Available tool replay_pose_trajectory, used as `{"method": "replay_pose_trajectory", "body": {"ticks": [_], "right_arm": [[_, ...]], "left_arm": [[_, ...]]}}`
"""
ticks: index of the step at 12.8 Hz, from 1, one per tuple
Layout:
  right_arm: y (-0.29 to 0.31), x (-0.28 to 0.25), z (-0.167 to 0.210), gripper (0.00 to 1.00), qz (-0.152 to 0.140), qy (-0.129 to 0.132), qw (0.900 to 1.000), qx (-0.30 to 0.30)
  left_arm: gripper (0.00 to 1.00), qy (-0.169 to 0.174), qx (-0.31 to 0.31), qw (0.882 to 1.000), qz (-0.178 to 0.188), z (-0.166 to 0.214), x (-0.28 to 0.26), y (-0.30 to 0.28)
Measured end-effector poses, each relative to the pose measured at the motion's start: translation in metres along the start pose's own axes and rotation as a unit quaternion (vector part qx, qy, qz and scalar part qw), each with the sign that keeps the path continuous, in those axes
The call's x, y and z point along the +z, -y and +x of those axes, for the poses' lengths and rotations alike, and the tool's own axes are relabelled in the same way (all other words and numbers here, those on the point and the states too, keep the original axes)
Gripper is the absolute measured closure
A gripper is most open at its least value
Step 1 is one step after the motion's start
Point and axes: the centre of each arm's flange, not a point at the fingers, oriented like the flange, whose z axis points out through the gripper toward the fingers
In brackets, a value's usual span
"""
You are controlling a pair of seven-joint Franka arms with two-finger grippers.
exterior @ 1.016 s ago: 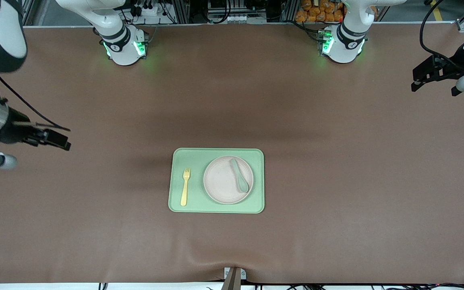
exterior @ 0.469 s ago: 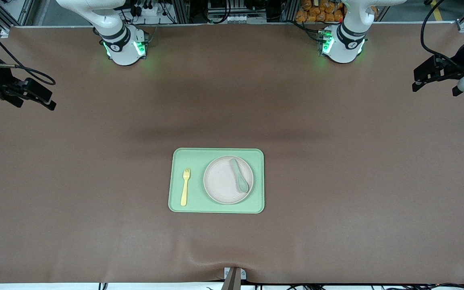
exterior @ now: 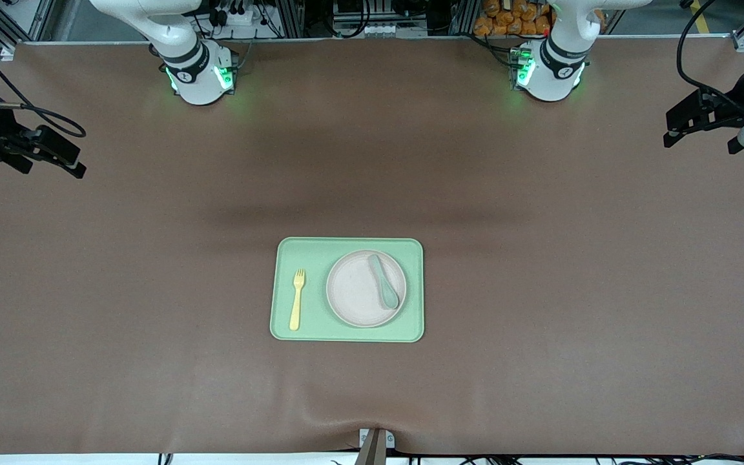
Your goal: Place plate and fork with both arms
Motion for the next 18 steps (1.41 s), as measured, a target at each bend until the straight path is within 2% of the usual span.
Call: {"method": "replay_pose_trajectory", "body": {"ticks": [11, 18], "right_arm": [[-0.035, 0.01, 0.011, 0.0, -0.014, 0.007, 0.999, -0.032], [-0.026, 0.011, 0.008, 0.0, -0.014, 0.014, 0.999, -0.04]], "left_arm": [[0.0, 0.0, -0.002, 1.0, 0.0, 0.0, 0.0, 0.002], [0.0, 0.0, -0.003, 1.0, 0.0, 0.0, 0.0, 0.003]]}}
